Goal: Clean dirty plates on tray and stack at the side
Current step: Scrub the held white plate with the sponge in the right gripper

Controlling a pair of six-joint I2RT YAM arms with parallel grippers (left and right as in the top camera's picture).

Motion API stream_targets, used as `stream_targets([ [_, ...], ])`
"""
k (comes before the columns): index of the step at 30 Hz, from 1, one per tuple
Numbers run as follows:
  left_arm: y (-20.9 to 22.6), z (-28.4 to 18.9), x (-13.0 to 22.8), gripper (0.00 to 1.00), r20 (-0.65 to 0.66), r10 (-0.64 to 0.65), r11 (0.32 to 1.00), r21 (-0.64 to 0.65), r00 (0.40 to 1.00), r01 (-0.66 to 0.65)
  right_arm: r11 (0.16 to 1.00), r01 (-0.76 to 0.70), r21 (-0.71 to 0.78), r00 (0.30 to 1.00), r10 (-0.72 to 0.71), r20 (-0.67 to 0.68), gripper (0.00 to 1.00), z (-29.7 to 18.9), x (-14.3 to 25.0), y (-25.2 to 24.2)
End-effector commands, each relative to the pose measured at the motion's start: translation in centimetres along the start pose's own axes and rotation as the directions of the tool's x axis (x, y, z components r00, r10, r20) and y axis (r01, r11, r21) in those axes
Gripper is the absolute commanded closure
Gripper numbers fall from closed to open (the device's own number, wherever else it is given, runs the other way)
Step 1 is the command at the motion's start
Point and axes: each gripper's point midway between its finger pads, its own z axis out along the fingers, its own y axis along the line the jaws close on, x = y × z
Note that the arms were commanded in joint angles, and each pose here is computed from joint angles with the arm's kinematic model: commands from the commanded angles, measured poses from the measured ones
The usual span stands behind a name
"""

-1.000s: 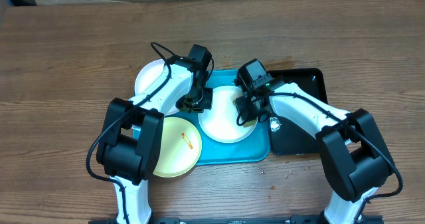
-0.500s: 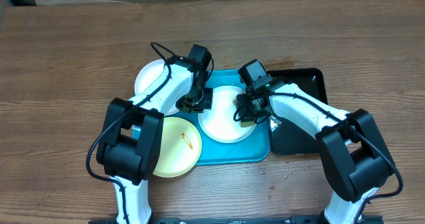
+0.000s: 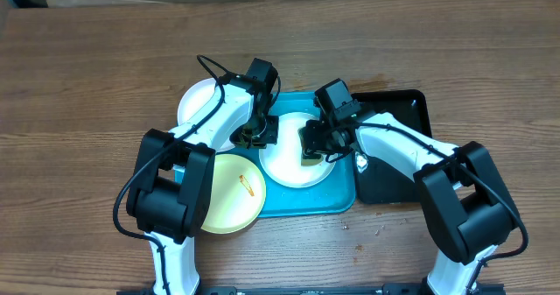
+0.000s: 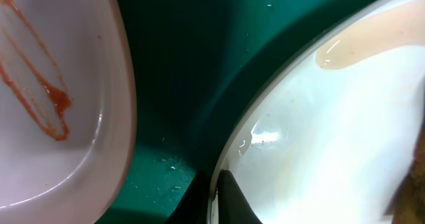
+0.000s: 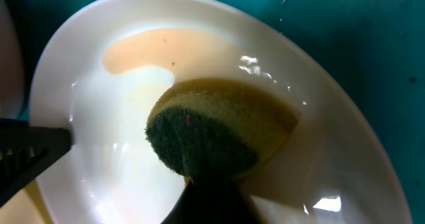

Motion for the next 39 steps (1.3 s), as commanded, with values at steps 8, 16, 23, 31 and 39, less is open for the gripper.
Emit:
stream_targets([
  [8,1.0,1.0,0.2,0.96,-0.006,-0.075,0.996,-0.053,0.997,0.075,0.991,-0.087,-0.099,0.996,0.085,-0.023,0.96,-4.3,-1.1,1.0],
  [16,0.5,1.0,0.3,0.96,-0.013,-0.076,0.997,-0.024,0.997,0.075,0.965,-0.255,0.064,0.967,0.255,0.013,0.96,-3.1,0.1,-2.4],
  [23,0.3,1.0,0.3,0.96,-0.017,-0.076,0.997,-0.015,0.997,0.075,0.945,-0.325,0.048,0.945,0.323,0.051,0.96,-1.4,0.8,-3.2],
  [31,0.3,1.0,0.4,0.96,-0.017,-0.076,0.997,-0.015,0.997,0.075,0.970,-0.244,-0.004,0.968,0.244,0.062,0.96,1.0,3.1,-0.8],
  [39,0.3,1.0,0.4,0.96,-0.017,-0.075,0.997,-0.015,0.997,0.075,0.985,-0.172,-0.021,0.971,0.173,0.162,0.96,1.7,2.9,1.9],
])
